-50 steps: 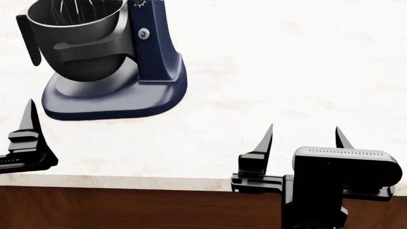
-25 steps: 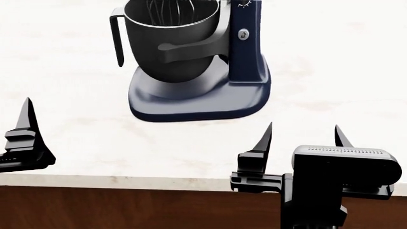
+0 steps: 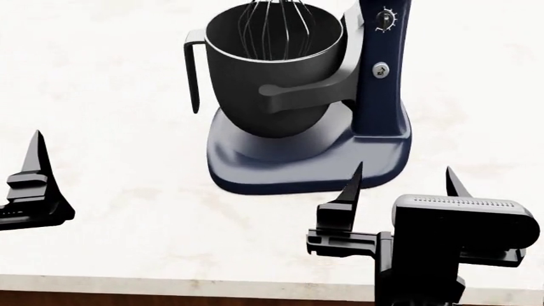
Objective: Open the stand mixer head.
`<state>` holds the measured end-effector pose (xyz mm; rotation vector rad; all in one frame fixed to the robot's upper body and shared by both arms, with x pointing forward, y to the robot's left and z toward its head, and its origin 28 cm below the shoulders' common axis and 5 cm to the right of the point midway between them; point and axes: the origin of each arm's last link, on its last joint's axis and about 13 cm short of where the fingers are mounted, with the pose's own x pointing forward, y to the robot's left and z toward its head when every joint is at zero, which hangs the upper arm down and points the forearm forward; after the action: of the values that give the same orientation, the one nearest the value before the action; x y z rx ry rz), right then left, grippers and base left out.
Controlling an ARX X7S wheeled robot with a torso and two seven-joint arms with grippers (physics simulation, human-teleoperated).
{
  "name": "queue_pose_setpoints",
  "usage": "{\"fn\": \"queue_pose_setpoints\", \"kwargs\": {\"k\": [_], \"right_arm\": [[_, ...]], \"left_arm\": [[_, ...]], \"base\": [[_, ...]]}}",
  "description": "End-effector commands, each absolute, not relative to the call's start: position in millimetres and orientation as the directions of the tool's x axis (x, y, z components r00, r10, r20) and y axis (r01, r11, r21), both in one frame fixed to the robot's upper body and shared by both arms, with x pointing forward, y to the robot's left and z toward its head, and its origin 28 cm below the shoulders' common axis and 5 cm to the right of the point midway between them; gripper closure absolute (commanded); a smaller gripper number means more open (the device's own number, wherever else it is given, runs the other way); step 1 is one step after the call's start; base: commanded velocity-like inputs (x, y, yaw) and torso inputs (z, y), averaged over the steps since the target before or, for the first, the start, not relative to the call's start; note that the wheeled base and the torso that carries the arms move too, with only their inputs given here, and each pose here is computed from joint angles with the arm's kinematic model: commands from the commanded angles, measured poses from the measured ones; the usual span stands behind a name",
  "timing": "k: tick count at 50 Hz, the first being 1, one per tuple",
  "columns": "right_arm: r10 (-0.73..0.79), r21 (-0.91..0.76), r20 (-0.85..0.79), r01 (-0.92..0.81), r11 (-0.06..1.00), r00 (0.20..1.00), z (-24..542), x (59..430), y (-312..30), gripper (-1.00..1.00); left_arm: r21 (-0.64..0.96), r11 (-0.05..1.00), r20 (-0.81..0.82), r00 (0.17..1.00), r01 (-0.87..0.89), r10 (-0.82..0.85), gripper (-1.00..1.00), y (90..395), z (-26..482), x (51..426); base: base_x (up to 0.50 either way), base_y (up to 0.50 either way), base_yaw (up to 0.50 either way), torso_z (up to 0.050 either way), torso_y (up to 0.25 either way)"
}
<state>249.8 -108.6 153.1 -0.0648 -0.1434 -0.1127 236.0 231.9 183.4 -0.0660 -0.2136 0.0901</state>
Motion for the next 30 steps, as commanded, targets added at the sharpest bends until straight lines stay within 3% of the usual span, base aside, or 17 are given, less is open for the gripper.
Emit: {"fn": "queue_pose_setpoints", "kwargs": {"k": [1, 6, 7, 19, 30], "right_arm": [[-0.110, -0.034, 0.150, 0.116, 0.993, 0.982, 153, 250, -111, -1.00], [-0.105, -0.030, 0.141, 0.110, 0.993, 0.984, 152, 251, -110, -1.00], [-0.130, -0.049, 0.149, 0.138, 0.989, 0.980, 152, 250, -111, 1.00], [-0.088, -0.059, 0.163, 0.099, 0.993, 0.983, 156, 250, -108, 1.00], [-0.066, -0.105, 0.164, 0.084, 0.991, 0.984, 175, 273, -101, 1.00]], "left_arm": [[-0.089, 0.995, 0.245, 0.968, -0.038, 0.059, -1.00, 230, 185, 236], [-0.094, 0.995, 0.246, 0.968, -0.036, 0.059, -1.00, 231, 185, 235], [-0.092, 0.995, 0.247, 0.967, -0.038, 0.060, -1.00, 231, 185, 235], [-0.096, 0.995, 0.251, 0.966, -0.038, 0.061, -1.00, 233, 187, 233], [-0.094, 0.995, 0.246, 0.967, -0.036, 0.059, -1.00, 231, 184, 234]], "base": [[0.50, 0.00, 0.00, 0.000, 0.000], [0.30, 0.00, 0.00, 0.000, 0.000], [0.00, 0.00, 0.00, 0.000, 0.000], [0.00, 0.00, 0.00, 0.000, 0.000], [0.00, 0.00, 0.00, 0.000, 0.000]]}}
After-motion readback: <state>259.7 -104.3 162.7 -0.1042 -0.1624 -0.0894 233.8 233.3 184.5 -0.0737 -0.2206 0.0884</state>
